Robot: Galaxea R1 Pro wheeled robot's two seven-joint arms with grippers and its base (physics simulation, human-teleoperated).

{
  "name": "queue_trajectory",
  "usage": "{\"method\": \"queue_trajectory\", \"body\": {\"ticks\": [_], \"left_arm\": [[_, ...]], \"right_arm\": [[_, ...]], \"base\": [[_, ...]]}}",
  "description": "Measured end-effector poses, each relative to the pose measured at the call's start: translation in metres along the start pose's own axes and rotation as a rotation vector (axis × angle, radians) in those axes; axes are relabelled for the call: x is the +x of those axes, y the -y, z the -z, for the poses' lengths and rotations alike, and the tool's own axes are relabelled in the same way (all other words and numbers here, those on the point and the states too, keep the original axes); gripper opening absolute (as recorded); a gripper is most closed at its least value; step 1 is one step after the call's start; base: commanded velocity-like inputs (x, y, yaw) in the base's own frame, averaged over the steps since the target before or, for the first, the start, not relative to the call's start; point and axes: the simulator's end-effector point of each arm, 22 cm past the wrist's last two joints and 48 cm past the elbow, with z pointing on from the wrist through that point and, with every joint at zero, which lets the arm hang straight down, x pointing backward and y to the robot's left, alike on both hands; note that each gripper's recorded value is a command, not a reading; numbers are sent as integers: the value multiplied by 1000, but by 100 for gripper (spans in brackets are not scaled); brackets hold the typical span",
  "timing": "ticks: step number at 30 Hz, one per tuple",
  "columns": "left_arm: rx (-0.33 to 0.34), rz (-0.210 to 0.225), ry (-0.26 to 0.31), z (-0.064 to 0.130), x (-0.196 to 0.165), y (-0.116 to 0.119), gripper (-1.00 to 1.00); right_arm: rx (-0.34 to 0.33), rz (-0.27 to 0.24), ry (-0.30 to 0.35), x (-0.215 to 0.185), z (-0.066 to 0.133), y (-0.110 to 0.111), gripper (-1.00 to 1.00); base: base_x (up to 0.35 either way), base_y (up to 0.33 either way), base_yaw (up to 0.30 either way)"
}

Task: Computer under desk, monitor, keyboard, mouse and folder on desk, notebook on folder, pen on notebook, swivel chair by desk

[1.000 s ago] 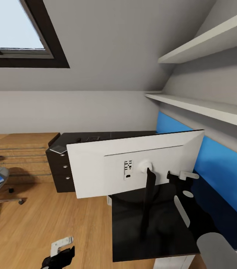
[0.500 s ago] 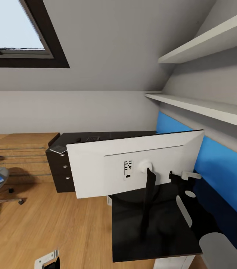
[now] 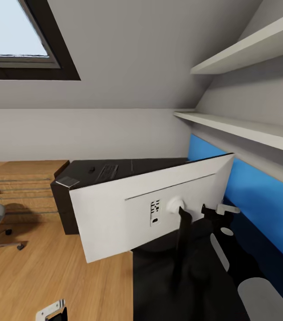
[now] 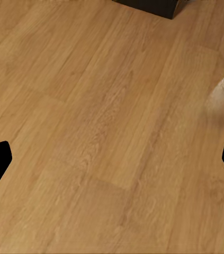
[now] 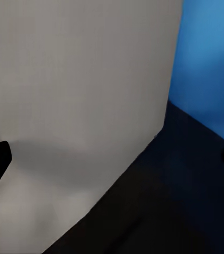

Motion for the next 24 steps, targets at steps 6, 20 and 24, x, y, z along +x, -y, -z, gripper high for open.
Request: {"method": "queue_trajectory", "body": {"ticks": [6, 20, 24], "left_arm": [[1, 0, 2, 0, 0, 0, 100], [-5, 0, -6, 0, 2, -2, 100], [-16, -5, -25, -1, 11, -7, 100]], "right_arm": [[-1, 0, 0, 0, 0, 0, 100], [-1, 2, 0, 0, 0, 0, 100], [-1, 2, 0, 0, 0, 0, 100]], "base": [[242, 0, 0], [73, 72, 0], [45, 86, 0]]}}
